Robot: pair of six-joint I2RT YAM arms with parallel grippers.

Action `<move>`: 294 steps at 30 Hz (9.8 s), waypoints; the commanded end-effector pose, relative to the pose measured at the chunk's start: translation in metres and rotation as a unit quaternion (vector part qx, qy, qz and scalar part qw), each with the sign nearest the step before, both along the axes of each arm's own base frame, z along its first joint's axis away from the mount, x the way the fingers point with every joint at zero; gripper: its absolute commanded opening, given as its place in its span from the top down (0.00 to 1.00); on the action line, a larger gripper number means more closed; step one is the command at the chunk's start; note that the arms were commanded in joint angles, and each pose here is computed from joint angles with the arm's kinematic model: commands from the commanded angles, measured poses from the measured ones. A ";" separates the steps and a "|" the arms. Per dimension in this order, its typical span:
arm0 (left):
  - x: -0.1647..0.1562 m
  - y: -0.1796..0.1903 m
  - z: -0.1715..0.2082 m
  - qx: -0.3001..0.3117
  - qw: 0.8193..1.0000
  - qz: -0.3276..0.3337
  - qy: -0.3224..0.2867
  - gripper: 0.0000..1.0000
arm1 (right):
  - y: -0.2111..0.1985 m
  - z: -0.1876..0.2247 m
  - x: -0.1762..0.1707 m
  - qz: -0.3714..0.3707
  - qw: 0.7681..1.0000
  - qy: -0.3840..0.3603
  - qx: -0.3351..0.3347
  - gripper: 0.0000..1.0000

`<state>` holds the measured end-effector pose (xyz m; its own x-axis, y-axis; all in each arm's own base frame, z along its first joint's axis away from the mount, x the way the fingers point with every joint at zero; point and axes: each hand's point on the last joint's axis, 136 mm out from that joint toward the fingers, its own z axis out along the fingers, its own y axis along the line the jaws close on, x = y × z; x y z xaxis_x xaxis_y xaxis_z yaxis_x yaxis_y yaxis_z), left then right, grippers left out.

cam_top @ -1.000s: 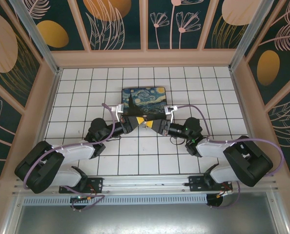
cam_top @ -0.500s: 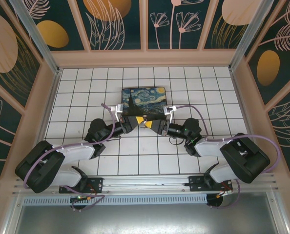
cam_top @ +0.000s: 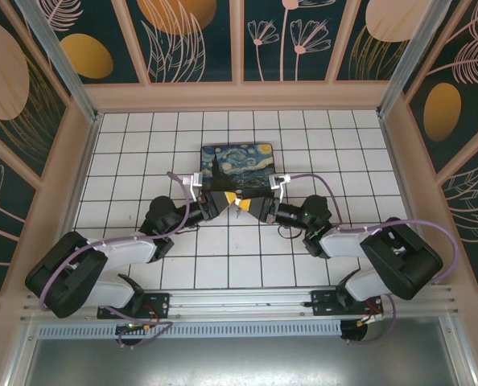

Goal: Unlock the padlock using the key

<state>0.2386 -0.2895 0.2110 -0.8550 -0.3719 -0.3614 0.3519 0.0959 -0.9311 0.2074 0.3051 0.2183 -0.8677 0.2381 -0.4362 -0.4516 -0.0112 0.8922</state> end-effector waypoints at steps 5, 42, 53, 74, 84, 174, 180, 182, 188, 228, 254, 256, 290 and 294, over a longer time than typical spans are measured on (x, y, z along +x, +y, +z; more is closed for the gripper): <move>0.015 0.025 -0.044 0.179 0.981 0.075 -0.013 0.21 | -0.028 -0.031 0.019 -0.066 0.994 0.034 -0.078 0.98; 0.078 -0.016 -0.193 0.537 0.822 0.189 0.023 0.34 | -0.118 -0.066 0.051 -0.201 0.955 0.067 -0.209 0.97; 0.082 -0.011 -0.195 0.561 0.795 0.228 0.034 0.48 | -0.116 -0.069 0.046 -0.193 0.959 0.072 -0.193 0.97; 0.072 -0.016 -0.160 0.592 0.782 0.189 0.044 0.78 | -0.121 -0.072 0.040 -0.194 0.954 0.068 -0.218 0.97; 0.040 -0.011 -0.082 0.579 0.797 0.164 0.054 0.78 | -0.126 -0.054 0.039 -0.204 0.949 0.046 -0.237 0.97; 0.039 -0.025 -0.110 0.607 0.736 0.283 0.099 0.90 | -0.162 -0.036 0.053 -0.229 0.938 0.033 -0.258 0.96; 0.011 -0.023 -0.085 0.614 0.738 0.254 0.119 0.92 | -0.161 -0.023 0.050 -0.226 0.939 0.025 -0.259 0.95; 0.006 -0.019 -0.074 0.617 0.736 0.248 0.129 0.92 | -0.160 -0.020 0.049 -0.223 0.939 0.024 -0.261 0.95; 0.003 -0.015 -0.024 0.622 0.734 0.241 0.128 0.88 | -0.159 -0.010 0.046 -0.218 0.941 0.020 -0.258 0.95; 0.047 -0.020 -0.004 0.604 0.751 0.166 0.207 0.52 | -0.153 0.009 0.037 -0.205 0.947 0.022 -0.248 0.94; 0.206 0.119 -0.030 0.595 0.774 0.184 0.116 0.35 | -0.049 0.013 -0.027 -0.105 0.965 0.059 -0.231 0.95; 0.200 0.110 -0.042 0.593 0.783 0.147 0.114 0.35 | -0.041 0.011 -0.027 -0.096 0.966 0.060 -0.231 0.95; 0.074 0.062 -0.001 0.520 0.850 0.027 0.078 0.24 | -0.060 -0.008 -0.015 -0.022 0.974 0.079 -0.210 0.95; 0.048 0.049 -0.010 0.485 0.871 -0.032 0.073 0.25 | -0.053 -0.006 -0.018 0.017 0.976 0.075 -0.203 0.95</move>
<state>0.3101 -0.2319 0.2012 -0.9176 0.0380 -0.3957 0.2058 0.8971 -0.3910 0.1989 0.2425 0.1979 -0.9360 0.1347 -0.3253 -0.2435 0.4197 0.8744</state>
